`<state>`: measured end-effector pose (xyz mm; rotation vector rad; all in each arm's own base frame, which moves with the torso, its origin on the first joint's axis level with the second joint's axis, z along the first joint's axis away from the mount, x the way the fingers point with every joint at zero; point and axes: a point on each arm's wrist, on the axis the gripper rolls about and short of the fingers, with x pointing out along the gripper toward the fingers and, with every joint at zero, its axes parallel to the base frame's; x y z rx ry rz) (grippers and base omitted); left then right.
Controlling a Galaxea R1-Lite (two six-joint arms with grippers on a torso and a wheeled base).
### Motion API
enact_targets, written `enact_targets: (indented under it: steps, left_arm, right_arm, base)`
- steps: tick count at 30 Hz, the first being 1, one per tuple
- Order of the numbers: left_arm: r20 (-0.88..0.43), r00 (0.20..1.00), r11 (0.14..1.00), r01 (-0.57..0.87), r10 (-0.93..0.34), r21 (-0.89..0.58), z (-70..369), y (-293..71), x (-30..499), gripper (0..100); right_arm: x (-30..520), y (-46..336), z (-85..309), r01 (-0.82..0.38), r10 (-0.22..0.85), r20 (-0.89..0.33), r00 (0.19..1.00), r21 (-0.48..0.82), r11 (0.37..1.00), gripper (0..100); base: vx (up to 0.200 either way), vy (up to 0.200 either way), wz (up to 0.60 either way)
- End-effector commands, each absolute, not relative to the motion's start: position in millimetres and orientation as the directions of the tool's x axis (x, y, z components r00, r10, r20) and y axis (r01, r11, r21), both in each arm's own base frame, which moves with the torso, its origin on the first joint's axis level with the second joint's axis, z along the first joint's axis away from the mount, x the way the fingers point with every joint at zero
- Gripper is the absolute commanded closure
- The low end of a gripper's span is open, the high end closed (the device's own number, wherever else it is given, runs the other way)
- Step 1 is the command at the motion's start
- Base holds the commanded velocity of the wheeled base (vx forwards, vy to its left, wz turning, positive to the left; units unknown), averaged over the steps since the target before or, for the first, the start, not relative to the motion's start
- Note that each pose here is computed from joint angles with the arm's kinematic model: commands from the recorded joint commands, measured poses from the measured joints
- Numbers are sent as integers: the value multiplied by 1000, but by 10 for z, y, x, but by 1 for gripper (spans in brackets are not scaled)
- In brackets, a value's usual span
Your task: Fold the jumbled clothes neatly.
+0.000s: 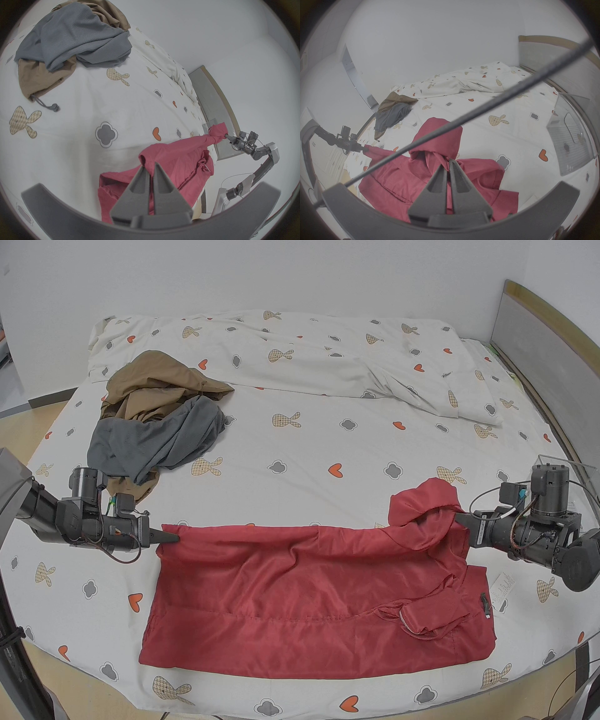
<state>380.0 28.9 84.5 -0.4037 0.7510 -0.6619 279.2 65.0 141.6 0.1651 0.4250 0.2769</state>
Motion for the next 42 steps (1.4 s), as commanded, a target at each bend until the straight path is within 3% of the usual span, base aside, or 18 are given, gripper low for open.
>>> enact_targets:
  steps: [1,25,26,33,36,42]
  left_arm:
    - [-498,541,730,415,-678,-543,851,273,3709,100]
    - [-526,544,757,453,-653,-471,804,173,3424,100]
    - [-537,543,764,451,-645,-462,781,168,3406,0]
    - [-567,548,787,465,-616,-405,776,114,3349,0]
    - [-540,596,800,507,-595,-321,942,52,3322,0]
    - [-493,599,757,615,-631,-220,1169,-209,3237,0]
  right_arm:
    - [2691,640,1407,-232,302,-391,870,215,949,100]
    - [2484,608,1348,-239,316,-418,852,226,944,100]
    - [2485,605,1348,-241,319,-418,851,228,943,100]
    - [2477,608,1339,-243,321,-420,849,229,942,100]
    - [2471,610,1338,-245,323,-422,847,229,942,100]
    - [2471,619,1334,-238,326,-423,845,248,939,100]
  base:
    - [0,0,0]
    - [0,0,0]
    - [0,0,0]
    - [0,0,0]
    - [0,0,0]
    - [0,0,0]
